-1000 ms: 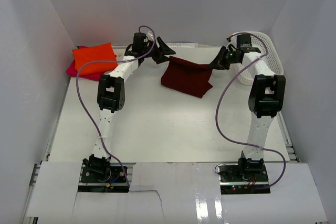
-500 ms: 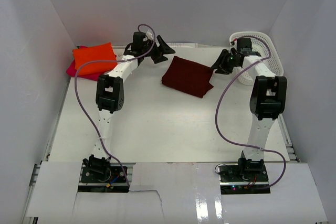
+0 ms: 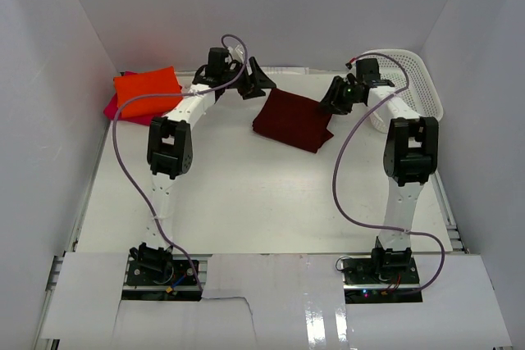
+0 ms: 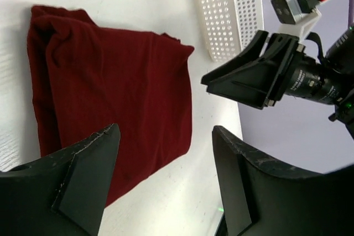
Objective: Fold and stack the t-shirts
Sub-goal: Fold the long partially folded tshirt into a neat square
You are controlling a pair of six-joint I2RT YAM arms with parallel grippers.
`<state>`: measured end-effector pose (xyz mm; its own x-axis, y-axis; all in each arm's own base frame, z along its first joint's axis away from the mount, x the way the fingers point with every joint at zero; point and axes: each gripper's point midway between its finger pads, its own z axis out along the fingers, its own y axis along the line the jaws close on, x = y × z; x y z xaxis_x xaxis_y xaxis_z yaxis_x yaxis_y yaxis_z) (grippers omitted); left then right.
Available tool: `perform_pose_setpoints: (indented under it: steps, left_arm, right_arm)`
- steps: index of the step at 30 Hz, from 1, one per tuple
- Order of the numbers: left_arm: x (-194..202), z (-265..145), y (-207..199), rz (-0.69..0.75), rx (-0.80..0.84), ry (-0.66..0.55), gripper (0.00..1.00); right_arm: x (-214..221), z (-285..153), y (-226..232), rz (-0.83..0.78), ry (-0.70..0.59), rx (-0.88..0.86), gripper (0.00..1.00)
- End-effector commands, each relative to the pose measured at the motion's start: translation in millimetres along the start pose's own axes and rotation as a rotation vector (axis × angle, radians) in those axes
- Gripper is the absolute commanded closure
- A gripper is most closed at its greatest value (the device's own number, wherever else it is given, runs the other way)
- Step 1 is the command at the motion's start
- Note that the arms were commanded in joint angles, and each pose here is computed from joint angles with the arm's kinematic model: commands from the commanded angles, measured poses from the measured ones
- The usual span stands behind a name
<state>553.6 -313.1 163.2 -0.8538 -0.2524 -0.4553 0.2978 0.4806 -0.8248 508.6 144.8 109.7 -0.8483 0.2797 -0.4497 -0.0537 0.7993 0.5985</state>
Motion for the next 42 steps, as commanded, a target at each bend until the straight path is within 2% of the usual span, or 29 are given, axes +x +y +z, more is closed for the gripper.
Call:
perform_pose_setpoints:
  steps: [1,6,11,14,15,16,17,19,22,23,25,29,32,33,34,37,38,39,40,42]
  left_arm:
    - [28,10,0,0.032,0.038,0.106,0.22]
    - [50,31,12,0.000,0.083,0.186,0.21]
    - [71,45,23,-0.072,0.139,0.240,0.24]
    - [89,52,43,-0.135,0.105,0.270,0.36]
    - [93,53,50,-0.149,0.082,0.272,0.41]
    - [98,55,58,-0.156,0.057,0.280,0.51]
    - [107,53,63,-0.180,0.023,0.303,0.56]
    - [114,53,73,-0.165,-0.069,0.289,0.60]
    - [128,38,85,-0.144,-0.213,0.274,0.60]
    - [143,28,97,-0.160,-0.269,0.303,0.60]
    - [142,11,94,-0.142,-0.348,0.277,0.61]
    - [168,-29,96,-0.155,-0.475,0.285,0.61]
    - [192,-59,87,-0.149,-0.526,0.293,0.61]
    - [216,-70,91,-0.163,-0.555,0.330,0.61]
    - [215,-79,76,-0.144,-0.545,0.312,0.61]
    - [250,-106,62,-0.146,-0.570,0.331,0.62]
    - [256,-109,56,-0.140,-0.548,0.318,0.62]
    - [269,-113,49,-0.146,-0.529,0.328,0.62]
    - [293,-127,56,-0.199,-0.552,0.351,0.62]
    - [298,-139,38,-0.196,-0.511,0.319,0.62]
  right_arm:
    - [8,10,-10,0.010,0.032,0.035,0.53]
    - [23,22,-10,0.032,0.061,0.006,0.53]
    - [35,38,-21,0.061,0.099,0.010,0.69]
    - [47,46,-29,0.074,0.133,0.024,0.76]
    - [52,50,-32,0.076,0.148,0.032,0.76]
    - [55,51,-34,0.070,0.159,0.039,0.76]
    - [61,53,-37,0.073,0.176,0.049,0.78]
    - [69,56,-41,0.066,0.196,0.067,0.84]
    - [92,56,-45,0.065,0.258,0.098,0.85]
    - [98,55,-47,0.053,0.267,0.113,0.85]
    - [117,51,-48,0.043,0.298,0.134,0.85]
    - [145,36,-37,0.011,0.335,0.133,0.85]
    - [177,22,-23,-0.030,0.377,0.126,0.85]
    - [190,19,-15,-0.053,0.395,0.120,0.85]
    - [199,15,-11,-0.070,0.400,0.120,0.85]
    - [238,-9,-6,-0.106,0.438,0.128,0.85]
    - [239,-19,1,-0.125,0.410,0.107,0.85]
    - [263,-29,-9,-0.116,0.450,0.122,0.85]
    - [270,-35,-11,-0.116,0.454,0.123,0.85]
    - [276,-51,-10,-0.126,0.430,0.119,0.84]
